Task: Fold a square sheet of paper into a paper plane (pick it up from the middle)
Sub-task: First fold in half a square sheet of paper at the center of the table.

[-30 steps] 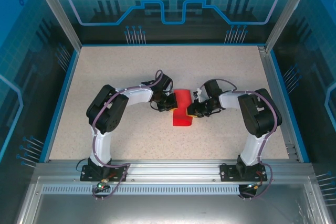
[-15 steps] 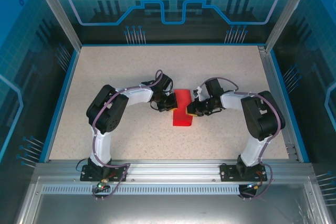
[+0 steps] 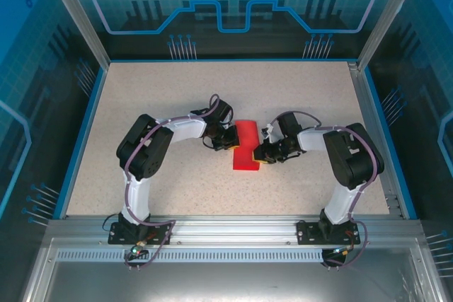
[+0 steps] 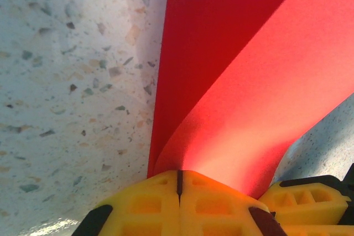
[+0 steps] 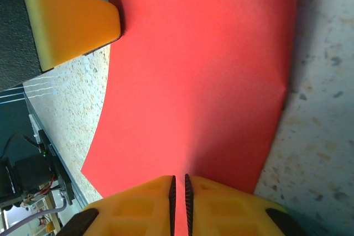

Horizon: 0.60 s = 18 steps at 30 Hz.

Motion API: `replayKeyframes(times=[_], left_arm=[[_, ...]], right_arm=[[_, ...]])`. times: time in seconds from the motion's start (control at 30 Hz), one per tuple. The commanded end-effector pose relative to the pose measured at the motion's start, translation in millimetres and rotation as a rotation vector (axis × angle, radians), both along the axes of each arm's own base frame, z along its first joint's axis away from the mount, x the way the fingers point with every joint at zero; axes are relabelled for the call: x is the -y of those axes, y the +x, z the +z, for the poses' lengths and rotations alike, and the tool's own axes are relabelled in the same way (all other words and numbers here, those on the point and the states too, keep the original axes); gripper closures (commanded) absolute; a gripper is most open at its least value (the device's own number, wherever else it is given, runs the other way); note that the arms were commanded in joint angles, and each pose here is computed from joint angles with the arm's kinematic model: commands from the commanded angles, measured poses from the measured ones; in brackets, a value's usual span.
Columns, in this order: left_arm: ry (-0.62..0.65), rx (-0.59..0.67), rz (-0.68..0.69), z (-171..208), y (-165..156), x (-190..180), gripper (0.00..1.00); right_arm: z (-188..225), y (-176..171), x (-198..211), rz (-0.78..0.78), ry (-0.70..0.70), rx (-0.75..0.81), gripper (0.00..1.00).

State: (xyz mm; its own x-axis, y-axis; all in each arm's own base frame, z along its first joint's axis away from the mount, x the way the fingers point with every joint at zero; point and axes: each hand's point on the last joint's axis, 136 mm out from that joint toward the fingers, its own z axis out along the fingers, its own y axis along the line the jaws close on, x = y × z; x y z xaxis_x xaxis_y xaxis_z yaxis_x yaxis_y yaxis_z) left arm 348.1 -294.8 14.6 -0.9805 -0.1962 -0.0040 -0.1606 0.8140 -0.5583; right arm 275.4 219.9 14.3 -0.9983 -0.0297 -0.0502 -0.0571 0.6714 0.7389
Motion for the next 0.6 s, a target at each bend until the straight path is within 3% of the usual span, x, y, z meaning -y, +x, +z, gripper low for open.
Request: replayKeyframes(times=[0.0,0.2,0.57], left_arm=[[0.103,-0.082,-0.024,-34,-24,-16,1.0],[0.104,-0.086,-0.02,-35,-25,-17,1.0],[0.106,-0.085,-0.022,-35,-26,-18,1.0]], right_arm=[[3,-5,-3,0.033,-0.009,0.041,0.84],[21,-8,-8,0.061,-0.01,0.102,0.85],[-21,-31,0,0.06,-0.092,0.035,0.87]])
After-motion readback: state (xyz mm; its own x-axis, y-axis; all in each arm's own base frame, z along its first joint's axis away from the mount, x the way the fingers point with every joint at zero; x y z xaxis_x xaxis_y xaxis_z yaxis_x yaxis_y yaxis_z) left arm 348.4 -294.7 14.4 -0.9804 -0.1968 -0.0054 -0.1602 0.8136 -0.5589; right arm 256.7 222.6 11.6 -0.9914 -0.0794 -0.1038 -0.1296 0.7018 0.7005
